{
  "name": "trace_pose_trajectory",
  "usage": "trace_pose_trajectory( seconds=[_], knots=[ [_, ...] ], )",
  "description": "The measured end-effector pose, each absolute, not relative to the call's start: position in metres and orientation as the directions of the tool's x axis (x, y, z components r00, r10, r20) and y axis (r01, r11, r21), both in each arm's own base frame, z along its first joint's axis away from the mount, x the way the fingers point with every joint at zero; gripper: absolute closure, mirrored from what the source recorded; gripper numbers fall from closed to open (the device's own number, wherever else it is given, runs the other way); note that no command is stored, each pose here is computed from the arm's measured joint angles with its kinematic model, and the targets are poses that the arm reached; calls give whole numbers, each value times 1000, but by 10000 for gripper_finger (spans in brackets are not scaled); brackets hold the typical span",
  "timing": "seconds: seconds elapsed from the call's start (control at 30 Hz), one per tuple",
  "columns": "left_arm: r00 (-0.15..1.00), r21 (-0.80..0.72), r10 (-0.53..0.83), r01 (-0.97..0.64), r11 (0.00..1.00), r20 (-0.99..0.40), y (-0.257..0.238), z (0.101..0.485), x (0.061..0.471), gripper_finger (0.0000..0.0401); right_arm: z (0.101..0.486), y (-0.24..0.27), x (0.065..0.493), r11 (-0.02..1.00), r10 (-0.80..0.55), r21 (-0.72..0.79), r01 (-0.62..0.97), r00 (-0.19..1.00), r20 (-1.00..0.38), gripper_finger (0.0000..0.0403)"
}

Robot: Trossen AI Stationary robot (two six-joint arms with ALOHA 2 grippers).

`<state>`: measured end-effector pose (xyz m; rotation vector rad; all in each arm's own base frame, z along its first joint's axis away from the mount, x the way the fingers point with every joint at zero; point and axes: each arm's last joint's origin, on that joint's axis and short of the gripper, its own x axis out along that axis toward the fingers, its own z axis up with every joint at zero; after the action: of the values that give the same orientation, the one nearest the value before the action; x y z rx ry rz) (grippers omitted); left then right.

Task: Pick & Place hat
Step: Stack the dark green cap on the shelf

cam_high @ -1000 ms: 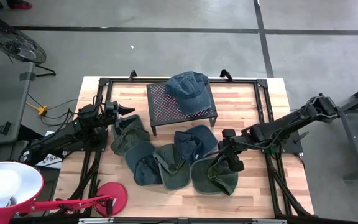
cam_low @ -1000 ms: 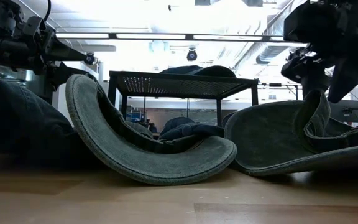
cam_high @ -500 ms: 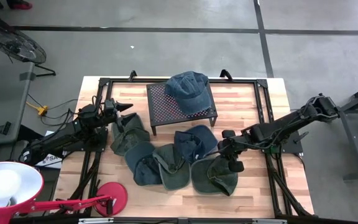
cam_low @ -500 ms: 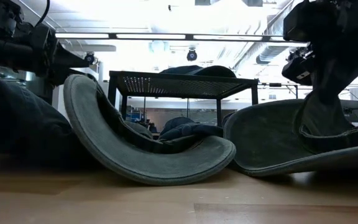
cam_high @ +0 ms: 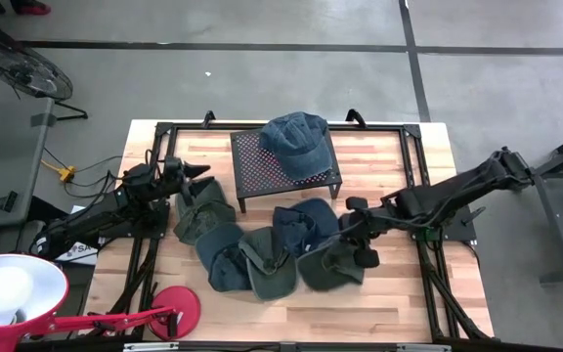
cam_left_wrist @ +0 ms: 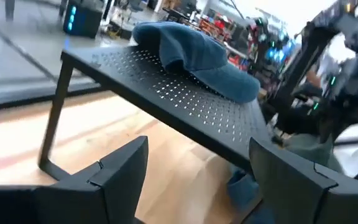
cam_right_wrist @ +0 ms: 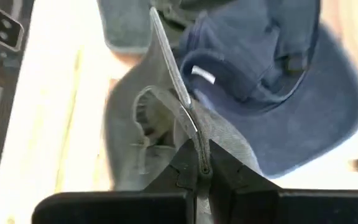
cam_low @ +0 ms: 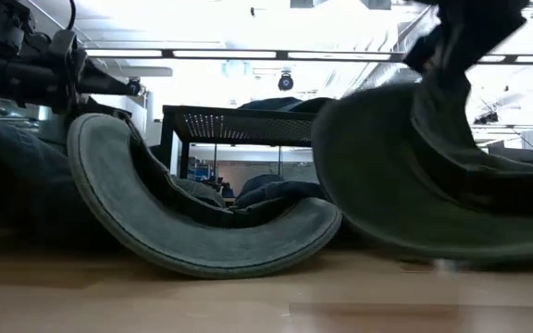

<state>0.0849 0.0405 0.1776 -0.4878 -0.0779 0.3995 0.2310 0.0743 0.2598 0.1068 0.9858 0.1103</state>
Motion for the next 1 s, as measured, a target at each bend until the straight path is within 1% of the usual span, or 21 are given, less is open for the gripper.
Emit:
trace_pose_trajectory(
  seconds=[0.13, 0.23, 0.43, 0.57, 0.73, 0.87, 1.0],
  knots=[
    [926, -620, 377, -308, 722, -22, 40, 178, 85, 125, 287, 74, 233, 994, 108, 94, -54, 576, -810, 399],
    [930, -699, 366, -276, 660, -22, 40, 178, 85, 125, 309, 74, 235, 995, 99, 63, -80, 619, -779, 399],
    [945, -860, 327, -184, 476, -21, 39, 178, 86, 125, 349, 75, 238, 988, 120, 15, -153, 710, -694, 401],
    [968, -891, 251, -124, 437, -11, 36, 179, 86, 125, 370, 74, 238, 981, 128, -28, -190, 755, -644, 401],
    [988, -922, 152, -46, 385, 14, 34, 181, 87, 125, 388, 73, 242, 966, 100, -144, -213, 826, -554, 402],
    [989, -946, 151, -55, 320, -7, 34, 179, 87, 125, 398, 69, 249, 948, 104, -225, -227, 886, -453, 402],
    [988, -948, 151, -61, 313, -13, 33, 179, 87, 125, 409, 63, 255, 922, 131, -302, -242, 930, -344, 402]
  ],
)
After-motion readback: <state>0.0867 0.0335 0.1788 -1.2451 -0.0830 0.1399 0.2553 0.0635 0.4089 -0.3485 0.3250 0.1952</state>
